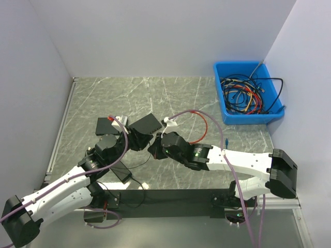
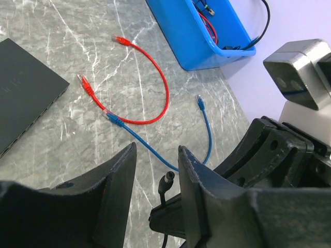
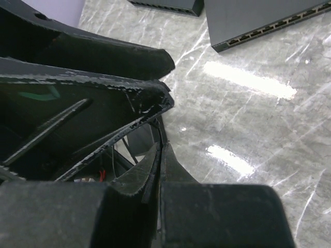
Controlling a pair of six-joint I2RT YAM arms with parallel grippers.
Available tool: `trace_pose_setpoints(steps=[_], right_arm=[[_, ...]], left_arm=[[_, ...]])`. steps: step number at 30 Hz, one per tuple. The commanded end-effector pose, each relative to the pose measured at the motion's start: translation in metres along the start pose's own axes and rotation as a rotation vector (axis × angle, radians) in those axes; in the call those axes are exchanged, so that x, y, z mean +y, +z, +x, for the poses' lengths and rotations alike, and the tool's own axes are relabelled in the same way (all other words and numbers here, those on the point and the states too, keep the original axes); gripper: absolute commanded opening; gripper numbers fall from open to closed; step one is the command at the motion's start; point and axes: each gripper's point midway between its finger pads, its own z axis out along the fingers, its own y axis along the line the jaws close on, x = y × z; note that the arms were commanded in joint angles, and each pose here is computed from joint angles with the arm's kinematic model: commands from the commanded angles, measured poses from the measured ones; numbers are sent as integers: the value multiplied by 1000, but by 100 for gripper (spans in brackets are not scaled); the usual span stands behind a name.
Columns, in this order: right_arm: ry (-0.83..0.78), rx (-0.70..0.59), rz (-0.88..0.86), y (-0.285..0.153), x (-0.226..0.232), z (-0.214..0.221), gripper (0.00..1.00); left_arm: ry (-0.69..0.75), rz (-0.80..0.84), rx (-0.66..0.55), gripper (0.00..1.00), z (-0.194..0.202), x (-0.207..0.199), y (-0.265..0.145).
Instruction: Insert the plug into the switch port
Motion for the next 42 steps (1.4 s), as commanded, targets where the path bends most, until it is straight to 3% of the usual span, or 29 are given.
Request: trace_pose_setpoints(steps=[1,4,5,7,11,13,14,15,16,17,22,26,32,42], right_arm=[[4,-66,-32,-6,20,-24,0],[4,-62,-34,-6,20,-23,0],[7,-64,-37,-6,20,-23,0],[12,-70,-39,-7,20,-23,0],[21,-104,-87,-16,27,-31,0],[7,-113,-98,-20,25,-31,23],[7,-131,-110,-27,26,-36,41],[-11,-135,-103,-30,20,-34,46],[-9,-162,-131,-35,24,-40,63],[-9,-206,-150,-44,21,-47,64],[-11,-311,-197,-69,15,-63,63],[-53,-300,-194,-65,19,-63,51],[-70,-271,-213,-53,28,-58,43],[-72,-307,-195,-51,28,-66,43]], left_arm=[[13,27,-47,41,-14,-10,-2],[11,30,-50,22,-14,-11,-2],[11,26,-49,10,-15,-10,-1],[15,14,-43,1,-13,-8,0],[18,10,-41,1,-13,-7,1],[20,11,-42,1,-13,-8,0],[21,8,-44,1,-14,-8,0],[21,7,-45,1,-15,-8,0],[23,9,-45,1,-16,-9,0],[24,14,-47,1,-17,-11,0],[7,72,-53,1,-24,-26,-2],[-11,116,-55,1,-30,-39,-1],[-20,151,-43,1,-33,-50,0],[-20,181,-24,1,-29,-55,-2]])
